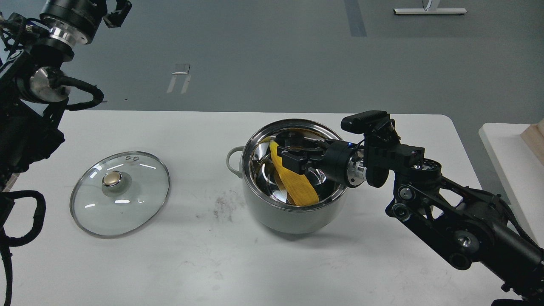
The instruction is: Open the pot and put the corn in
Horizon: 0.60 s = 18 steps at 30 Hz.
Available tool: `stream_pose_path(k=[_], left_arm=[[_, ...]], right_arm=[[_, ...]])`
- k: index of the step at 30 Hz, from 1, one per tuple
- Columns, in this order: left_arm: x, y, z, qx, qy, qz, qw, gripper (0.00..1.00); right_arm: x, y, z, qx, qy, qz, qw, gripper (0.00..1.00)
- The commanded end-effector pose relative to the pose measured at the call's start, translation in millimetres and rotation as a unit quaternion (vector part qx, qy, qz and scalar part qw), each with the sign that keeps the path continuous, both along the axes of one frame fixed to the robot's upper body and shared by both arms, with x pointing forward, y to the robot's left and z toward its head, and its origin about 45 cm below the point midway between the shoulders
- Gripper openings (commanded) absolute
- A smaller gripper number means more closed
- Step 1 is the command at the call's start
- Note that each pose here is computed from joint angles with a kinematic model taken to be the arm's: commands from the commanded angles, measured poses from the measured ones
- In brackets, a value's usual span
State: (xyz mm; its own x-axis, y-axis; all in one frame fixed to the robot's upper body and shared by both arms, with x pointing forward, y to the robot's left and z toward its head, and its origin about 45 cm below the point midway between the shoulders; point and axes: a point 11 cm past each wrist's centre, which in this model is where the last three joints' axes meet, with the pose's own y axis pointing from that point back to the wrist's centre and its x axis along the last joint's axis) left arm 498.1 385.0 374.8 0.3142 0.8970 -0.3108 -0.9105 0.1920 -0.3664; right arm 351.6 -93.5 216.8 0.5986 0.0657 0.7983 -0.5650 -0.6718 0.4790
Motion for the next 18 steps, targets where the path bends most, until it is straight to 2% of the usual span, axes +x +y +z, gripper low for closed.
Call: stream_pose_path(k=[1,4,6,8,9,11,14,18], left_arm=[[0,0,0,0.000,0.000,0.000,1.000,0.96],[0,0,1,0.001,0.000,0.000,1.000,0.96],[0,1,1,0.001,0.000,0.001,1.000,0.96],[0,2,2,0.002,0.001,0.001,1.000,0.96],[0,2,2,0.002,0.001,0.001,1.000,0.96],[0,2,2,0.002,0.002,0.001,1.000,0.97],[0,2,1,-0.001,0.002,0.001,1.000,0.98],[0,3,0,-0.004,0.002,0.001,1.000,0.98]], right_arm=[[1,-2,0,-0.002,-0.001,-0.002,1.000,0.93],[3,-2,5,0.003,-0.006,-0.003,1.000,0.93],[13,-3,24,0.021,-0.023,-0.012,0.999,0.94],[35,-11,73,0.070,-0.068,-0.037,0.995,0.97],[35,-11,74,0.070,-0.068,-0.037,0.995,0.97],[55,-27,127,0.138,-0.110,-0.073,0.982,0.98],[71,-56,180,0.257,-0.126,-0.122,0.950,0.98],[81,-87,214,0.337,-0.124,-0.146,0.922,1.00]])
